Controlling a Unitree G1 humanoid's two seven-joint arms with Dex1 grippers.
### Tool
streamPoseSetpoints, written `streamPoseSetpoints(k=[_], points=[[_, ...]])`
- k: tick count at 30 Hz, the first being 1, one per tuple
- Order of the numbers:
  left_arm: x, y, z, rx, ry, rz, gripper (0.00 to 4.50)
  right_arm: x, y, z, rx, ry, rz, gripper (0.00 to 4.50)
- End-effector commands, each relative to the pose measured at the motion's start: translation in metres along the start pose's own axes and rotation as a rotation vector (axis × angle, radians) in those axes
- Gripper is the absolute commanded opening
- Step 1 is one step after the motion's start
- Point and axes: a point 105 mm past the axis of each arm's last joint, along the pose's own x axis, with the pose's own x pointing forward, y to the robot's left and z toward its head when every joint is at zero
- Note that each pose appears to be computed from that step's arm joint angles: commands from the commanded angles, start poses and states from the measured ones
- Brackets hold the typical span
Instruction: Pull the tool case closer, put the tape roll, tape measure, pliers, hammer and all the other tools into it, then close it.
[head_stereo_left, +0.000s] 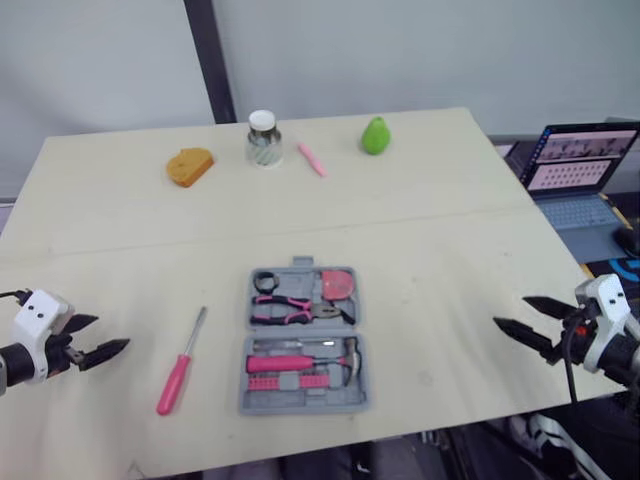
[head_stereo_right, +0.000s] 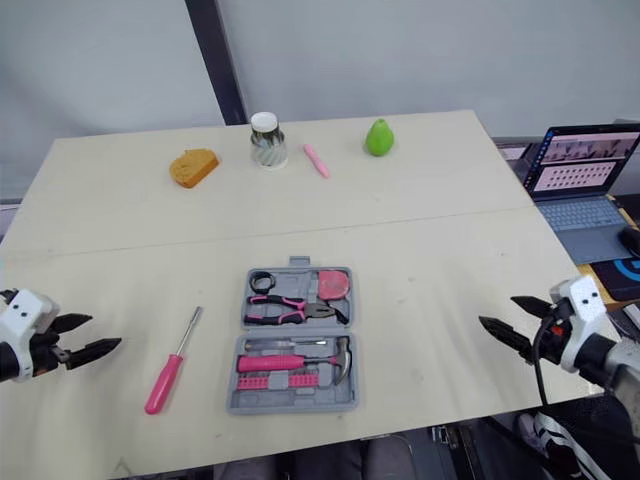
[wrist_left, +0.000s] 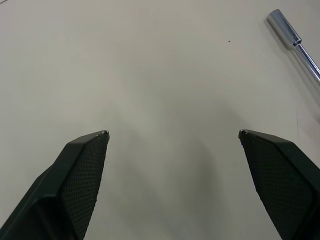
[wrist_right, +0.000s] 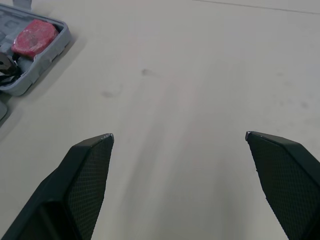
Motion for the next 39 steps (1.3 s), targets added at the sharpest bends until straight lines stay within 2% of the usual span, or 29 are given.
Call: streamPoseSetpoints(k=[1, 11, 39], points=[[0.005, -0.005, 0.013, 0.032, -0.037, -0.020, 4.45, -0.004, -0.002, 0.007, -0.023, -0.025, -0.019, 4.50], [0.023, -0.025, 0.026, 0.034, -0.075, -0.084, 4.45, -0.004, 0.004, 0.009, -0.021, -0.043, -0.009, 4.50], [0.039, -0.038, 0.042, 0.060, -0.084, -0.135, 4.45, -0.002, 0.014, 0.007, -0.014, -0.028, 0.002, 4.50]])
